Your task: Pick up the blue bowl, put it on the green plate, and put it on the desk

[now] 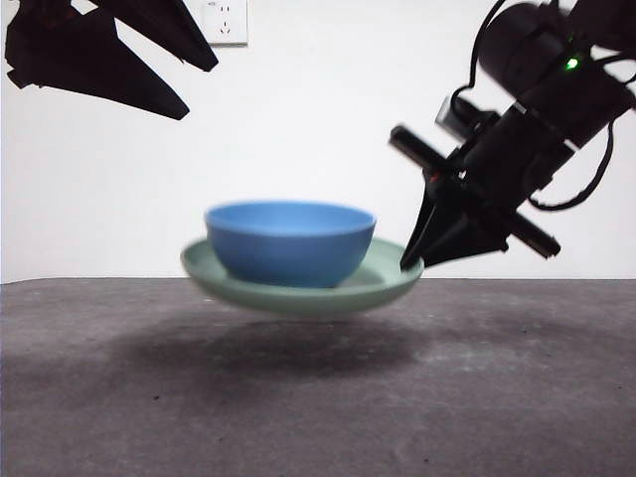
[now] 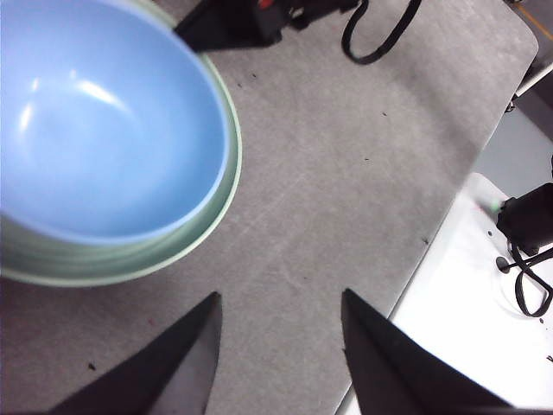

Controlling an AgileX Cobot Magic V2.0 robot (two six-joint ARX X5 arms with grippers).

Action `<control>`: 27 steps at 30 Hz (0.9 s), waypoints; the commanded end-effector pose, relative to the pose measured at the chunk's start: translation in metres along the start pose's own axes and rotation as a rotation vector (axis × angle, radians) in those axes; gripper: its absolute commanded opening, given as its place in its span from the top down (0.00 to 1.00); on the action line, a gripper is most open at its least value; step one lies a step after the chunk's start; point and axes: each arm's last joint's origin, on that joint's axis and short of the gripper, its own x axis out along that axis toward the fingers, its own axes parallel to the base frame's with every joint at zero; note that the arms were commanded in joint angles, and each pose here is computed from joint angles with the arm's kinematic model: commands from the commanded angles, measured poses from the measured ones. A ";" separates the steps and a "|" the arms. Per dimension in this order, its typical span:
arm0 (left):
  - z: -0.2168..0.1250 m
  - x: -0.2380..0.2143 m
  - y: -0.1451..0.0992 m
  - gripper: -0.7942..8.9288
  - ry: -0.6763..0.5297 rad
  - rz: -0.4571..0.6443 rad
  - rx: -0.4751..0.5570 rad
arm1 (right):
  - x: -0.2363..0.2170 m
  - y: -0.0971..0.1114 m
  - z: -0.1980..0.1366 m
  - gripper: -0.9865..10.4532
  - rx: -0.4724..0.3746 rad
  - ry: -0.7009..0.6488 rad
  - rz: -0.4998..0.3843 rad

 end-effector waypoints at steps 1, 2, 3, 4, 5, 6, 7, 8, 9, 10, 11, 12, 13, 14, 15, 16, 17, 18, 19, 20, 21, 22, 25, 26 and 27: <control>0.003 0.000 -0.002 0.69 -0.007 -0.011 0.006 | 0.014 0.004 0.005 0.91 0.016 0.004 0.012; 0.003 0.000 -0.002 0.69 -0.007 -0.011 0.006 | 0.018 0.003 0.004 0.91 0.017 0.014 0.009; 0.003 0.000 -0.002 0.69 -0.007 -0.011 0.006 | 0.022 0.003 0.005 0.91 0.018 0.020 0.006; 0.003 0.000 -0.002 0.69 -0.006 -0.011 0.005 | 0.026 0.003 0.005 0.91 0.018 0.028 0.004; 0.002 0.000 -0.002 0.69 -0.004 -0.011 0.004 | 0.030 0.002 0.005 0.91 0.019 0.035 0.002; 0.002 0.000 -0.002 0.69 -0.001 -0.011 0.003 | 0.033 0.002 0.005 0.91 0.019 0.040 0.000; 0.002 0.000 -0.002 0.69 0.002 -0.011 0.002 | 0.036 0.001 0.005 0.91 0.020 0.044 -0.003; 0.001 0.000 -0.002 0.69 0.006 -0.010 -0.001 | 0.039 0.000 0.006 0.91 0.022 0.050 -0.008; 0.001 0.000 -0.002 0.69 0.011 -0.010 -0.003 | 0.041 -0.001 0.006 0.91 0.024 0.054 -0.012; 0.000 0.000 -0.001 0.69 0.015 -0.010 -0.005 | 0.043 -0.002 0.005 0.91 0.026 0.055 -0.020; 0.000 0.000 -0.001 0.69 0.018 -0.010 -0.007 | 0.045 -0.003 0.005 0.91 0.029 0.056 -0.031; 0.000 0.000 -0.001 0.69 0.019 -0.010 -0.007 | 0.045 -0.004 0.004 0.91 0.029 0.058 -0.034; 0.000 0.000 -0.001 0.69 0.019 -0.010 -0.007 | 0.045 -0.004 0.004 0.91 0.030 0.061 -0.040; 0.000 0.000 -0.001 0.69 0.018 -0.010 -0.007 | 0.046 -0.005 0.003 0.91 0.032 0.061 -0.048; 0.000 0.000 -0.001 0.69 0.018 -0.010 -0.006 | 0.046 -0.005 0.003 0.91 0.033 0.061 -0.058; 0.000 0.000 -0.001 0.69 0.018 -0.010 -0.006 | 0.046 -0.006 0.003 0.91 0.033 0.062 -0.065; 0.000 0.000 -0.001 0.69 0.018 -0.010 -0.007 | 0.045 -0.006 0.002 0.91 0.031 0.067 -0.067; 0.000 0.000 -0.001 0.69 0.018 -0.010 -0.007 | 0.045 -0.006 0.002 0.91 0.031 0.071 -0.069; 0.000 0.000 -0.001 0.69 0.018 -0.010 -0.007 | 0.045 -0.006 0.001 0.91 0.032 0.075 -0.072; 0.000 0.000 -0.001 0.69 0.018 -0.010 -0.007 | 0.045 -0.007 0.001 0.91 0.032 0.078 -0.074; 0.000 0.000 -0.001 0.69 0.018 -0.010 -0.007 | 0.045 -0.007 0.001 0.91 0.028 0.080 -0.073; 0.000 0.000 -0.001 0.69 0.018 -0.010 -0.007 | 0.045 -0.007 0.001 0.91 0.027 0.081 -0.074; 0.000 0.000 -0.001 0.69 0.019 -0.010 -0.007 | 0.045 -0.007 0.001 0.90 0.028 0.084 -0.075; 0.000 0.000 -0.001 0.69 0.019 -0.009 -0.007 | 0.045 -0.007 0.001 0.89 0.028 0.084 -0.075; 0.000 0.000 -0.001 0.69 0.019 -0.009 -0.007 | 0.045 -0.007 0.000 0.86 0.029 0.085 -0.076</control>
